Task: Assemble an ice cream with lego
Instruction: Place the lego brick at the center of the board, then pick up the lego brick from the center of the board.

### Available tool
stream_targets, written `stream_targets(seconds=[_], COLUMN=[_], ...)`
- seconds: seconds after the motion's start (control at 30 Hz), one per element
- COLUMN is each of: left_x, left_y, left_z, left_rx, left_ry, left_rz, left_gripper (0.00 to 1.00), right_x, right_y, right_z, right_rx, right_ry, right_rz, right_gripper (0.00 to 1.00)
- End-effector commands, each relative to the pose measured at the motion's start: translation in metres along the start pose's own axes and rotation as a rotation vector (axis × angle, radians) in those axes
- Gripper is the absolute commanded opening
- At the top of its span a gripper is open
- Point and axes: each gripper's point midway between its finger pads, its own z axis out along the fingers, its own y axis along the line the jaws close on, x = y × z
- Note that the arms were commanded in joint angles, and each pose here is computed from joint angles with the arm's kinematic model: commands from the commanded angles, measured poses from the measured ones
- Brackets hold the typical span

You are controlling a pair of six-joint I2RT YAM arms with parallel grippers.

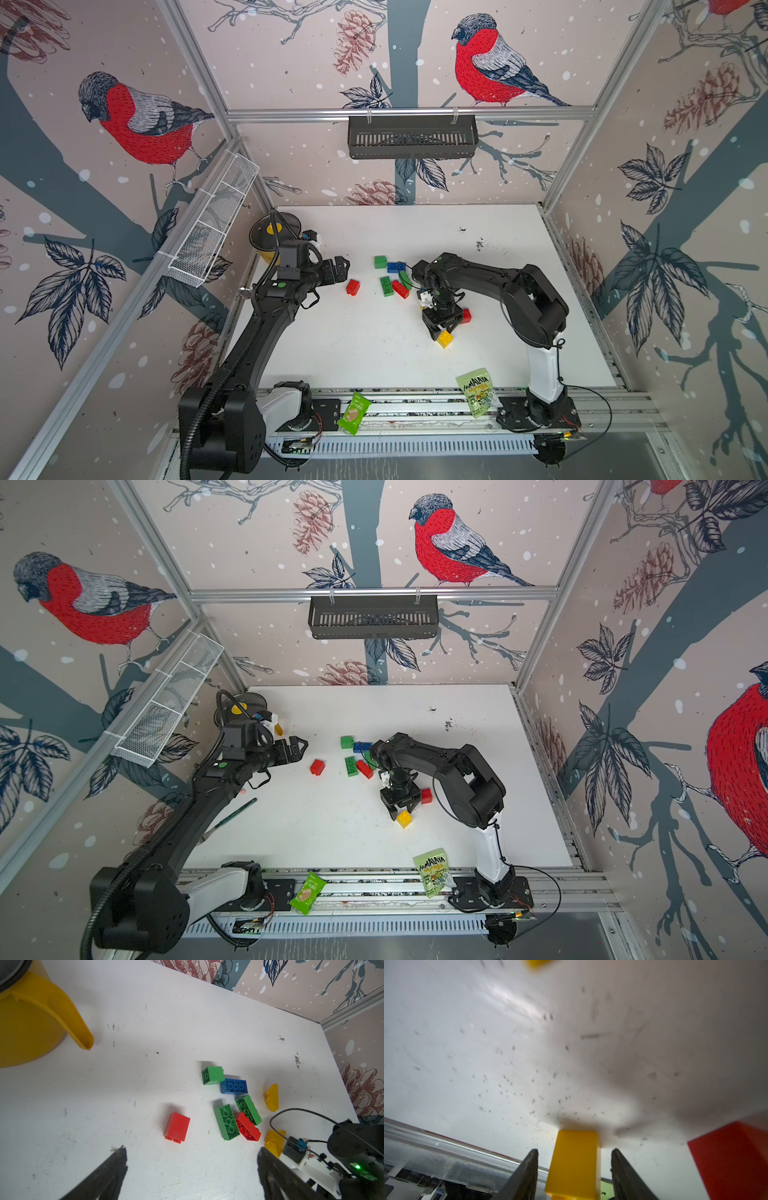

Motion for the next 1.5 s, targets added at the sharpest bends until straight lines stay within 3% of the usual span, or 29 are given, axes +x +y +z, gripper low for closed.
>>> stream_targets(seconds=[0.0,0.13,0.2,0.27,0.5,1.1,1.47], left_x=[0.001,-0.002,-0.003,-0.004,0.002,0.009,0.007], left_y=[-0.001,-0.004,-0.006,-0.009,-0.008,-0.008,-0.010], left_z=[0.000,0.000,0.001,0.001,0.004,0.000,-0.003], left_rx=[0.009,0.023,0.036,0.053,0.048,0.046,0.047], left_ry=[0.003,-0.015,-0.022,-0.030,-0.013,-0.011,-0.017], left_rz=[0.008,0.001,-0.004,-0.004,-0.017,-0.027,-0.018], left_gripper=[0.97,0.97,0.97,0.97,0.97,0.97,0.97], right_x=[-0.033,-0.040,-0.026,-0.012,0.010,0.021,0.016], right_y=[0.004,0.029,0.039,0.037,0.009,0.007,0.002], right_z=[-0.037,-0.095,-0.100,-0.092,-0.056,-0.011,-0.013], right_rx=[0.008,-0.010,-0.041,-0.059,0.036,0.062,0.100], right_ry=[-0.250,-0.690,-0.835,-0.901,-0.894,-0.783,-0.794], right_rz=[-0.002,-0.067,-0.103,-0.106,-0.062,-0.086,-0.068], right_gripper=[0.61,0.64,0.64,0.64,0.64,0.59,0.44])
